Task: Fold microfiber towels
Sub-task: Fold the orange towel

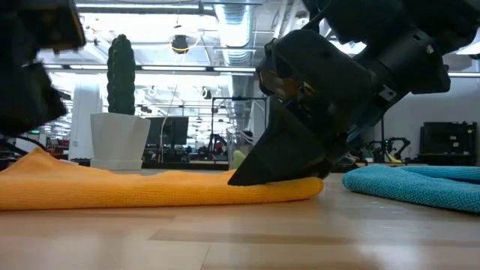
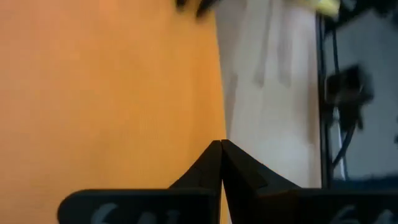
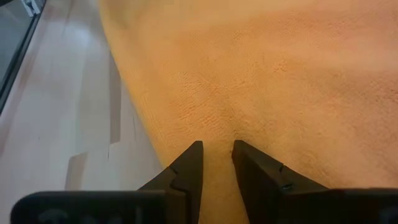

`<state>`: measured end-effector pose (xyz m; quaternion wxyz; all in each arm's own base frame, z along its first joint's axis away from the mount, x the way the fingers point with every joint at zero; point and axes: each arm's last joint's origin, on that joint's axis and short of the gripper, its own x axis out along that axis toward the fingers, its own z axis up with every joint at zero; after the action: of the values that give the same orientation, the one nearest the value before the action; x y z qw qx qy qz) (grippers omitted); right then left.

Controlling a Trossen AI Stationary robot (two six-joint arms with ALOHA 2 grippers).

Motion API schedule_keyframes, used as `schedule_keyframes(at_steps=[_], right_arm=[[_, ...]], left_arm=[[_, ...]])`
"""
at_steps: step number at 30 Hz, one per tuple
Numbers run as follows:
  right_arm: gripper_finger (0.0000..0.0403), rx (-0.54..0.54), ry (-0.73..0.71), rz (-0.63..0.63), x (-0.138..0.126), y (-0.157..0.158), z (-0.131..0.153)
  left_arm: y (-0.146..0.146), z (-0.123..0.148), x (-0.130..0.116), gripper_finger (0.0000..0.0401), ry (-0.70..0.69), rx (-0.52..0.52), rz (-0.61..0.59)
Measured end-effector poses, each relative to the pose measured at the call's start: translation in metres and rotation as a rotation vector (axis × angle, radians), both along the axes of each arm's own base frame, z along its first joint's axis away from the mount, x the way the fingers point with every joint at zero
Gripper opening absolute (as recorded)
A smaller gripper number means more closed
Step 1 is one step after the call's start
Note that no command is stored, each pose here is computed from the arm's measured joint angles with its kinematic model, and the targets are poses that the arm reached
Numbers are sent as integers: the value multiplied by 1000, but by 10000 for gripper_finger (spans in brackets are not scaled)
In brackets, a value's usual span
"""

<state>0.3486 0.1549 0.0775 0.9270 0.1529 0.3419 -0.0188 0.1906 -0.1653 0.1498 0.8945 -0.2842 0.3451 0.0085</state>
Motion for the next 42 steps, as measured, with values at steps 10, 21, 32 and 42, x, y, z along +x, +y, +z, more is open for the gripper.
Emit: schedule_keyframes(at_steps=[10,21,32,42], right_arm=[[118,8,-3,-7,0,0,0],[118,11,3,-39,4,-10,-1],[118,-144,-108,-12,17,-54,50],[118,-231,-228,10,21,-106,98]], left_arm=[[-29,-34,-16,0,22,85,-28],[-45,-54,-15,0,197,194,-66],[2,-29,-30,0,349,438,48],[19,-11,-37,0,396,419,121]])
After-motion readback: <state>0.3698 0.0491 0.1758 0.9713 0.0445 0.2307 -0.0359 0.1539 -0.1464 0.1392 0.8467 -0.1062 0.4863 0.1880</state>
